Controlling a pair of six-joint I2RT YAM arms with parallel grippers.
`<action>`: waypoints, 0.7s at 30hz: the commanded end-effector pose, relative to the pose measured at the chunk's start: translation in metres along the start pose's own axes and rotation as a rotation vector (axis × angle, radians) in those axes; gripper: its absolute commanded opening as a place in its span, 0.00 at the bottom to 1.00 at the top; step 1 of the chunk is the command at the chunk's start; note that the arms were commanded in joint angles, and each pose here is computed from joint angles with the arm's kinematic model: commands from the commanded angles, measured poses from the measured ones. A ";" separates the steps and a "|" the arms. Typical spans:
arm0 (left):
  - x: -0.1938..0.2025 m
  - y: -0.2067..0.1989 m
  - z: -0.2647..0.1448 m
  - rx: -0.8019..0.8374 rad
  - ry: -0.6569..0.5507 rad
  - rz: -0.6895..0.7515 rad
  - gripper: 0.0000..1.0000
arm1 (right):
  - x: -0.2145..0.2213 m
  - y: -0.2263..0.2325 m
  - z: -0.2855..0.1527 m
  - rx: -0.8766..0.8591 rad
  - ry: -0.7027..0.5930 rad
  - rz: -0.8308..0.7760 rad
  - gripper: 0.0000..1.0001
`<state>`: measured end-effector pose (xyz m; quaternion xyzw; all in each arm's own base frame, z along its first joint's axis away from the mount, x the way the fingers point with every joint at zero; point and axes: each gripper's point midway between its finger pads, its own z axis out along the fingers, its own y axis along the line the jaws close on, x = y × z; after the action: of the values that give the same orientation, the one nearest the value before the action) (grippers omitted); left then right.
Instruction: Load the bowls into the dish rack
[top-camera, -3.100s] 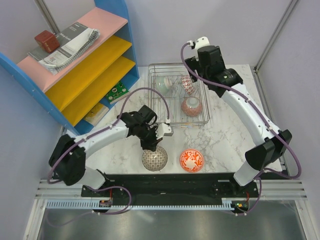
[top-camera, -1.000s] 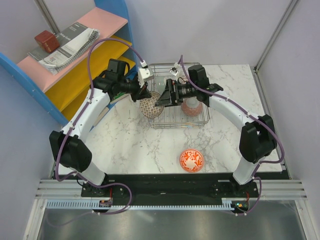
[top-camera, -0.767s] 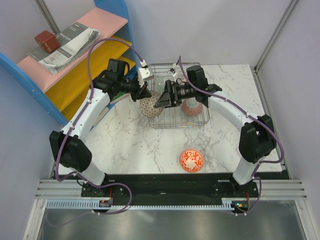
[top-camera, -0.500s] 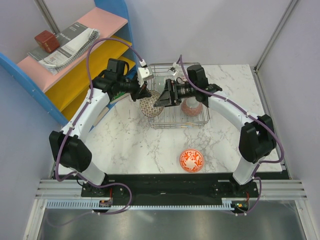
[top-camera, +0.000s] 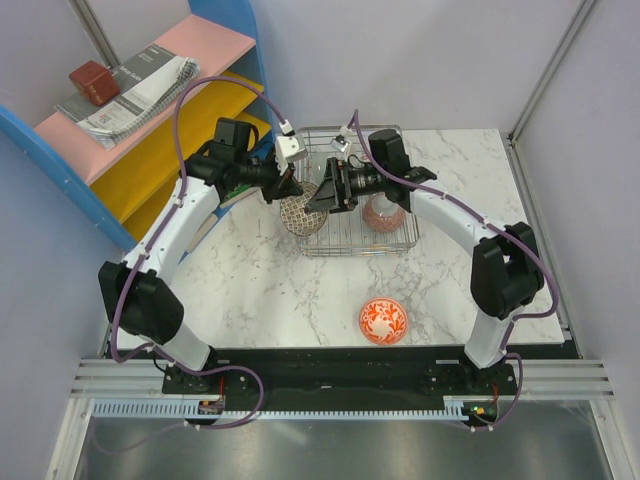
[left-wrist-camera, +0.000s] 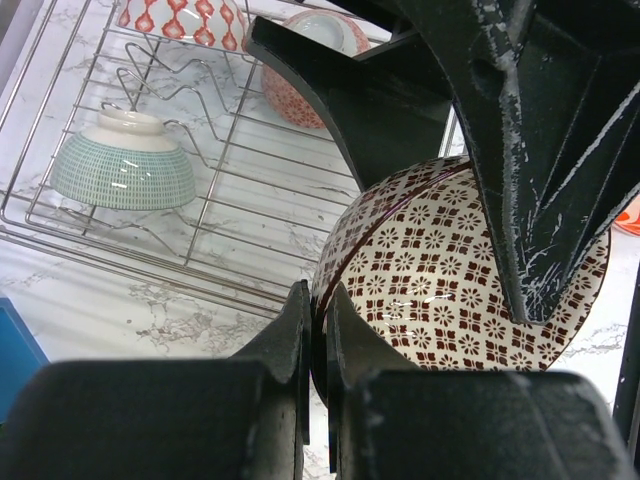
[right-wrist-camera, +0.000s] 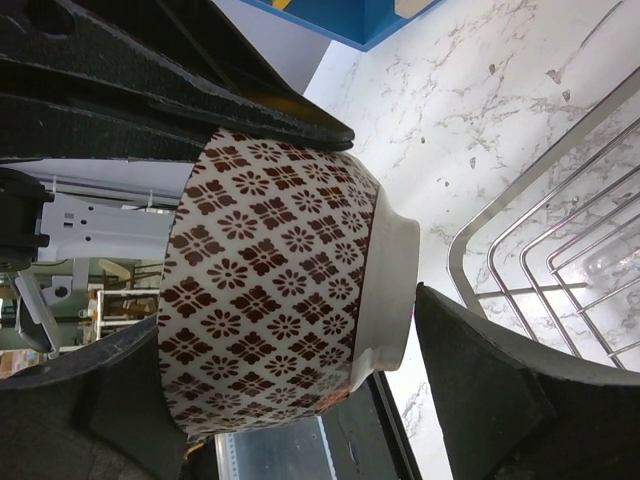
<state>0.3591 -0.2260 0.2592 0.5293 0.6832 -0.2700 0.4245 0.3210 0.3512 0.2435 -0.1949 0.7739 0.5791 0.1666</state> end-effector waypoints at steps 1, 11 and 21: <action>-0.024 -0.004 -0.008 0.010 -0.086 0.035 0.02 | -0.015 0.019 -0.001 -0.059 -0.016 -0.073 0.88; -0.022 -0.007 -0.008 0.014 -0.084 0.037 0.02 | -0.017 0.025 -0.008 -0.123 0.004 -0.073 0.89; -0.025 -0.007 -0.011 -0.014 -0.106 0.054 0.02 | -0.017 0.044 -0.019 -0.276 -0.017 -0.029 0.87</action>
<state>0.3567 -0.2266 0.2572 0.5304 0.6776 -0.2728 0.4302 0.3241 0.3466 0.2604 -0.1888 0.7348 0.6356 0.1428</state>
